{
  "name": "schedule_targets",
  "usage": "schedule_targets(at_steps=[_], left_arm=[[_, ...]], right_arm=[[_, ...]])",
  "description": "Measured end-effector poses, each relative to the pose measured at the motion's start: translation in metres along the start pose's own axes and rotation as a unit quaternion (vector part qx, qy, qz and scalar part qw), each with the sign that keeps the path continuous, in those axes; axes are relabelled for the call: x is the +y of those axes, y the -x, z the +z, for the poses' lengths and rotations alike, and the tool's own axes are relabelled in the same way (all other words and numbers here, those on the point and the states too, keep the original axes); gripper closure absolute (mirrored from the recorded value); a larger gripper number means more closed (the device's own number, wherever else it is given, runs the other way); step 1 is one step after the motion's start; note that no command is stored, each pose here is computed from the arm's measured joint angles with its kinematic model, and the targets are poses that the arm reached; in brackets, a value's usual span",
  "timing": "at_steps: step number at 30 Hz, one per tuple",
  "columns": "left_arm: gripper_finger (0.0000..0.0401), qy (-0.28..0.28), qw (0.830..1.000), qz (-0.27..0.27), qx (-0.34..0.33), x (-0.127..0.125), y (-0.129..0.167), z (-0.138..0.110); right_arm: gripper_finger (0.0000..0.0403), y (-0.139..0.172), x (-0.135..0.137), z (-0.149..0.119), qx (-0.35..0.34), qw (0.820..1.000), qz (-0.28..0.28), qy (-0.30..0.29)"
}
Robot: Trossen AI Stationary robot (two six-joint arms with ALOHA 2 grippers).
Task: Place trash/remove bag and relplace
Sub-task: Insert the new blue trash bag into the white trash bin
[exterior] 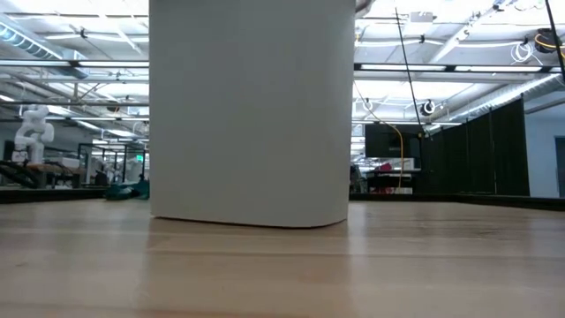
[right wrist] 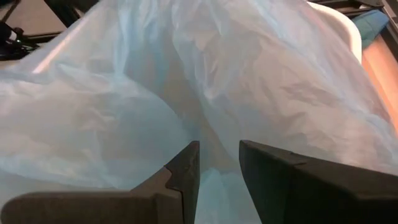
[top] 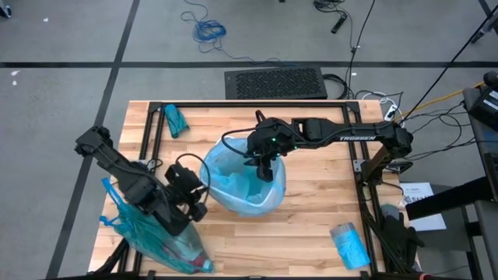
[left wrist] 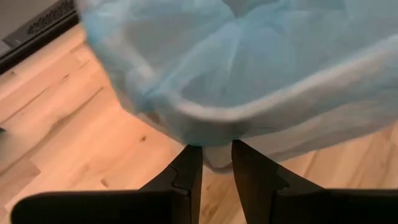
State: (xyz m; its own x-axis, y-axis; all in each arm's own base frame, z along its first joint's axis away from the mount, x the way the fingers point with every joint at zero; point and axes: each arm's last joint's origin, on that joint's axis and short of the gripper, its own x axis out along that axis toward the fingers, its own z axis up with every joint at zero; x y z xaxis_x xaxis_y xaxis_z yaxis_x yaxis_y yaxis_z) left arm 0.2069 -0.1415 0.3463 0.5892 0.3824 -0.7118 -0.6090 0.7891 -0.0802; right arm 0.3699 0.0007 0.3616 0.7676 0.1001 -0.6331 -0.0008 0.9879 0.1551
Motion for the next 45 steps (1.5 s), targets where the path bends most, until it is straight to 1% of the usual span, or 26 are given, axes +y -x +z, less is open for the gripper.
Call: schedule_targets(at_steps=[9,13,28,31,38,43,45], left_arm=[[0.0318,-0.020,0.999,0.045,-0.005,-0.024,-0.027,-0.015],[0.0318,-0.011,0.998,0.061,-0.014,-0.032,-0.037,-0.022],[0.0318,0.001,0.998,0.057,-0.009,-0.054,-0.062,-0.032],[0.0318,0.012,0.999,0.045,-0.012,-0.054,-0.058,-0.029],[0.0318,0.037,0.999,0.001,-0.027,-0.043,-0.029,-0.017],[0.0318,0.051,0.998,-0.023,-0.039,-0.036,-0.015,-0.012],[0.0318,0.053,0.997,-0.029,-0.040,-0.036,-0.012,-0.012]], right_arm=[[0.0298,0.000,0.000,0.000,-0.003,1.000,0.000,-0.002],[0.0298,0.000,0.000,0.000,-0.002,1.000,0.000,-0.002],[0.0298,0.000,0.000,-0.001,0.006,1.000,-0.001,0.002],[0.0298,0.002,0.000,-0.002,0.010,1.000,-0.001,0.003],[0.0298,0.011,0.007,-0.003,0.011,1.000,0.013,0.012],[0.0298,0.022,0.015,-0.001,-0.001,0.998,0.063,0.029],[0.0298,0.025,0.017,-0.001,-0.002,0.997,0.070,0.028]])
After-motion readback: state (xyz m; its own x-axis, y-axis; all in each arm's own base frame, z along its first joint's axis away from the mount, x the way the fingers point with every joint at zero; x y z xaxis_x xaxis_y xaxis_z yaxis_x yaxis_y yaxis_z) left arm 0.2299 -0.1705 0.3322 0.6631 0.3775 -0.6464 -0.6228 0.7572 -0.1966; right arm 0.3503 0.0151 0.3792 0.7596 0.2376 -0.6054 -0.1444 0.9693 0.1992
